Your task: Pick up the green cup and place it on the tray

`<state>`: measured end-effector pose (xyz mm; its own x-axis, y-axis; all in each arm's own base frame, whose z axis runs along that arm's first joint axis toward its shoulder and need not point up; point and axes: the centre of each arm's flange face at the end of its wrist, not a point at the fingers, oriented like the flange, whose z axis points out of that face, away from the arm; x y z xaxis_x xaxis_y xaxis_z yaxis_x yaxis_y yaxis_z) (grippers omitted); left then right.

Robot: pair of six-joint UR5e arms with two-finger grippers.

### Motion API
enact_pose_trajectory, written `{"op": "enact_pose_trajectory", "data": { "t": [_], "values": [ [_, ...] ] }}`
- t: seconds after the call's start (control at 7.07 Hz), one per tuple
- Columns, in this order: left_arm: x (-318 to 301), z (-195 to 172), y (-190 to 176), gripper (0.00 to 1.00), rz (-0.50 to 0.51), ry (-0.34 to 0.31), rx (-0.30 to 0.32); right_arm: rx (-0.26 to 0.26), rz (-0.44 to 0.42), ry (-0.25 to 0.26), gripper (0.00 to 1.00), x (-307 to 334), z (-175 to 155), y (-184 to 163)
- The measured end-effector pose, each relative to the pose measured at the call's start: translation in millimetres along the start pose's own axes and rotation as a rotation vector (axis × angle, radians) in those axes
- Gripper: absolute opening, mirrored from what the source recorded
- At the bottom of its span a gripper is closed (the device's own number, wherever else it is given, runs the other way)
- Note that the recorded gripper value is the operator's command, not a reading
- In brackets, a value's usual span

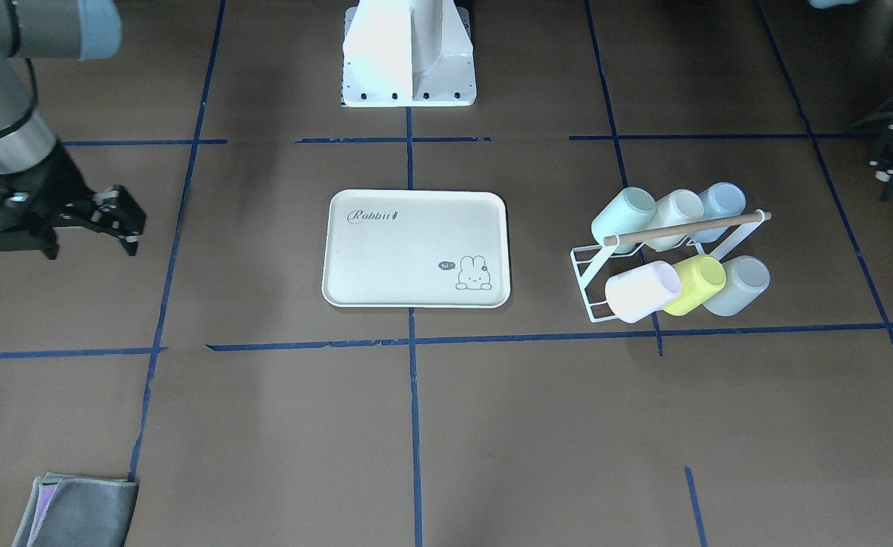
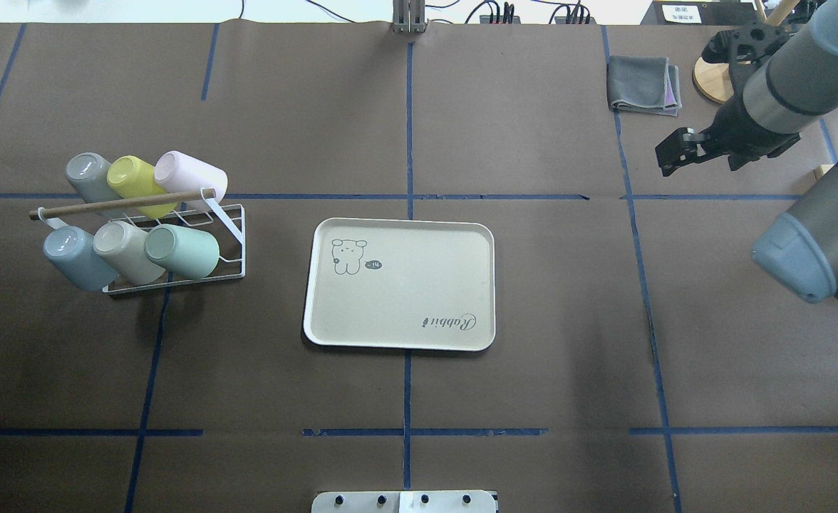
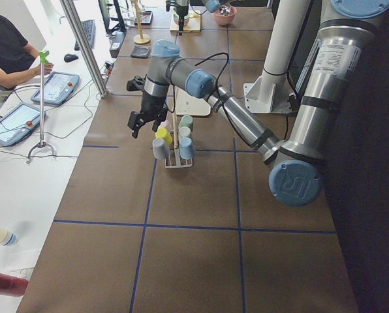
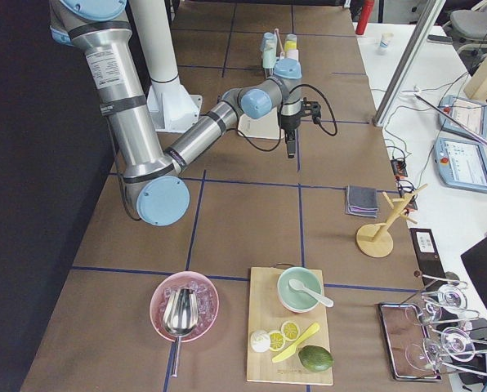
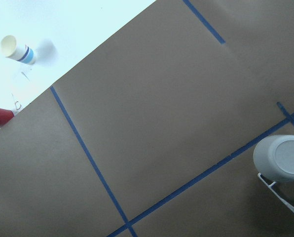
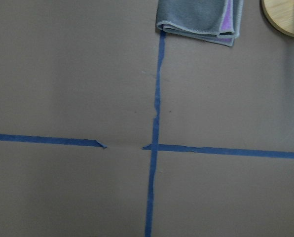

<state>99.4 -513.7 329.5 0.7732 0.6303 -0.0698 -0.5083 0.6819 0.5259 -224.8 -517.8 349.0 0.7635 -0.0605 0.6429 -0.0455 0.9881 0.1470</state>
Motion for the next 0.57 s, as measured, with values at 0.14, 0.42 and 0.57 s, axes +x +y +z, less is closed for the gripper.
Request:
{"op": "enact_pose_trajectory", "data": {
  "t": [0.14,0.42,0.57],
  "values": [
    [41,-10,-15,0.99,0.115,-0.096,-0.016,-0.02,-0.012,-0.003,1.0,31,-1,-2],
    [111,-31,-29,0.99,0.427,-0.278,-0.074,-0.053,-0.011,-0.017,1.0,67,1,-7],
    [138,-41,-38,0.99,0.609,-0.352,-0.09,-0.061,-0.002,-0.026,1.0,74,1,-8]
  ]
}}
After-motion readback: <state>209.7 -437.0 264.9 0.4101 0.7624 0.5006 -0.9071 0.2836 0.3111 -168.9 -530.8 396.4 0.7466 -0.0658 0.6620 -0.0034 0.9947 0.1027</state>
